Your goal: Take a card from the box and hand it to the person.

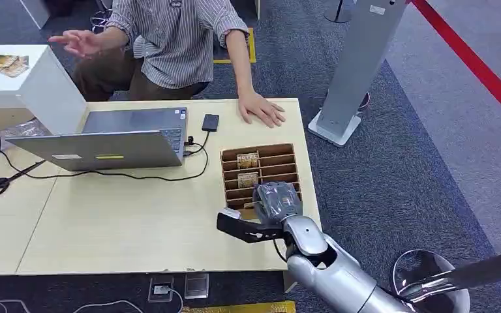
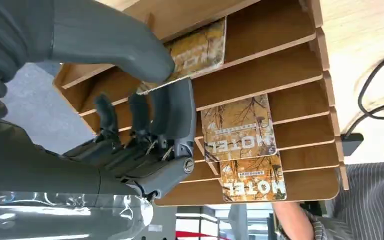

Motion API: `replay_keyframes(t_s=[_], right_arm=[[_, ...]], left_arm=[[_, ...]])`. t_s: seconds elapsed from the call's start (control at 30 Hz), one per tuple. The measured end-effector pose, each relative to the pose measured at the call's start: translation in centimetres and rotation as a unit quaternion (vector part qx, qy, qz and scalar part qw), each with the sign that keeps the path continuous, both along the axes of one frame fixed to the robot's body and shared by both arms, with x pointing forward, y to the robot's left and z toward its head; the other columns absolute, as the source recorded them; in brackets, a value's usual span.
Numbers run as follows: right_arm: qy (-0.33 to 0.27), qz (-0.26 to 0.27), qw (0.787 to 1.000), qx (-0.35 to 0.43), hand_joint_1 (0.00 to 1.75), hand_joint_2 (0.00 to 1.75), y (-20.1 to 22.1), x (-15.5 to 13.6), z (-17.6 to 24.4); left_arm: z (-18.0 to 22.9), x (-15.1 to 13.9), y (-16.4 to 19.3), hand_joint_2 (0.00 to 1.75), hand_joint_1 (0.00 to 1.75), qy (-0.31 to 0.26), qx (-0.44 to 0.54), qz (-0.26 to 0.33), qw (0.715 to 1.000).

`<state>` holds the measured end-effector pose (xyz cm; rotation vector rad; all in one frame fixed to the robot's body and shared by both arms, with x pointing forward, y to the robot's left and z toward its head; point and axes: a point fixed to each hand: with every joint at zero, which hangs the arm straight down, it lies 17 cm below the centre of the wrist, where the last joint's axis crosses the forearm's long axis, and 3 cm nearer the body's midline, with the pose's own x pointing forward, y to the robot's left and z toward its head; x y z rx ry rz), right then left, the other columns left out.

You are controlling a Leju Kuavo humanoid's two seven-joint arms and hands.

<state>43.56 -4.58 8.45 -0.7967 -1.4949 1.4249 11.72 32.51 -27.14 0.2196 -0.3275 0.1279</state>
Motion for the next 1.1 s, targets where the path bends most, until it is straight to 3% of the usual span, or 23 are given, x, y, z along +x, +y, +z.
replay_keyframes(t_s=[0.3,0.33,0.8,0.97,1.1], right_arm=[[0.002,-0.001,1.0,0.0,1.75,1.75,-0.1,0.1,0.0],[0.003,-0.001,1.0,0.0,1.75,1.75,-0.1,0.0,-0.1],[0.01,-0.001,1.0,0.004,1.75,1.75,-0.1,0.0,-0.2],[0.052,0.003,0.999,-0.013,1.75,1.75,-0.6,0.2,-0.1],[0.059,0.005,0.998,0.005,1.75,1.75,-1.6,1.3,3.1]], left_arm=[[0.0,0.0,0.0,0.0,0.0,0.0,0.0,0.0,1.0],[0.0,0.0,0.0,1.75,0.0,0.0,0.0,0.0,1.0],[0.1,0.2,0.1,1.75,0.0,-0.008,0.006,-0.013,1.0],[0.1,0.2,0.3,1.75,0.0,-0.007,0.007,-0.013,1.0],[0.1,0.1,0.6,1.75,0.0,-0.006,0.007,-0.009,1.0]])
